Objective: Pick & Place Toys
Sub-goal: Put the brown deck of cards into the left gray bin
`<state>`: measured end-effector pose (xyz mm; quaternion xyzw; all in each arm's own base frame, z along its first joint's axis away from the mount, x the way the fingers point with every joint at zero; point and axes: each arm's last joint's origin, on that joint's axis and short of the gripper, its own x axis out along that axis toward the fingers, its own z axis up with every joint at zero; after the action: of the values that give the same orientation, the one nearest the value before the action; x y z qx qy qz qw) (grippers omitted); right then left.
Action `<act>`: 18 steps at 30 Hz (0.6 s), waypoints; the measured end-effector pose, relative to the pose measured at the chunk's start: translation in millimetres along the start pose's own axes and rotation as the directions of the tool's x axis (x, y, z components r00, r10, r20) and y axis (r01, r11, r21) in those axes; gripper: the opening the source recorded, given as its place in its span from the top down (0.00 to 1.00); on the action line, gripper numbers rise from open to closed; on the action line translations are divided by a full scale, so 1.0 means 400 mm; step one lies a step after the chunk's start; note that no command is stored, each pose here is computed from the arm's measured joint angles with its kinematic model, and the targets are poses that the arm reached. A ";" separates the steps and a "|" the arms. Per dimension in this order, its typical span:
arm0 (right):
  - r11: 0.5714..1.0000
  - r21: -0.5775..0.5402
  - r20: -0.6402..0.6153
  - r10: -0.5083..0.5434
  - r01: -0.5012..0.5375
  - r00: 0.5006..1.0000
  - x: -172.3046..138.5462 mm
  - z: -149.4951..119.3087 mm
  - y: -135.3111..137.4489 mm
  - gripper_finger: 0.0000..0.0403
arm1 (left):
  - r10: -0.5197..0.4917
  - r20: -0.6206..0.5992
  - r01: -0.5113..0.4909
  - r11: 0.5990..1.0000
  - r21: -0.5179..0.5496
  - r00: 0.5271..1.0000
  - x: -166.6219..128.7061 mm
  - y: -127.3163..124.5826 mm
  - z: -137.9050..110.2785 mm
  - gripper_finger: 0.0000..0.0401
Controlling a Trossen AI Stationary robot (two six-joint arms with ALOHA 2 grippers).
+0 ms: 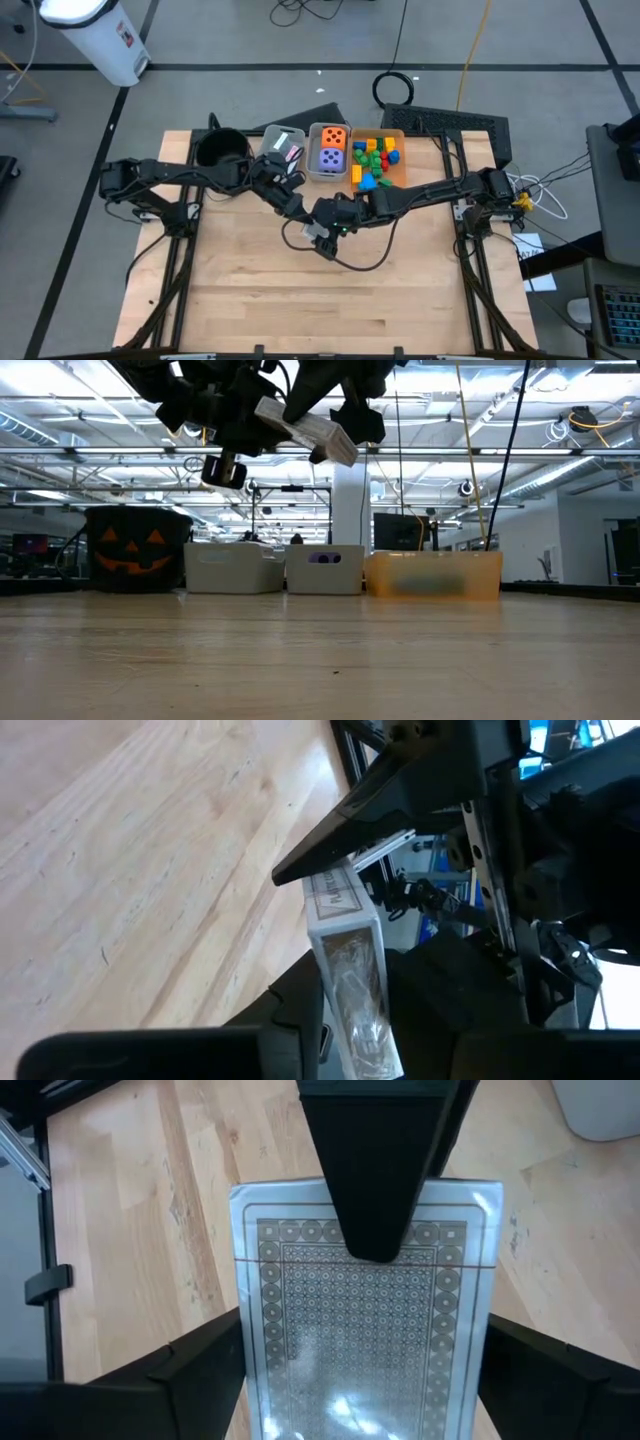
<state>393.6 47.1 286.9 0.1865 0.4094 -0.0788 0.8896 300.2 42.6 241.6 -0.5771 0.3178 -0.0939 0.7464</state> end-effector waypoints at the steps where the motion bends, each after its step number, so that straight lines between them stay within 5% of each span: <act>1: 1.000 0.000 0.000 0.000 0.000 1.000 0.000 0.000 0.000 0.17 | -0.001 0.000 0.001 1.000 0.006 1.000 0.000 0.000 0.000 0.76; 18: 0.997 0.052 -0.009 0.049 -0.049 0.999 -0.015 0.021 -0.031 0.16 | -0.003 0.010 0.003 1.000 0.028 1.000 -0.009 0.003 0.009 0.76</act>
<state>391.9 32.5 293.1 0.2198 0.4070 -0.0667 0.8841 299.1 47.7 242.2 -0.5674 0.3118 -0.0964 0.7560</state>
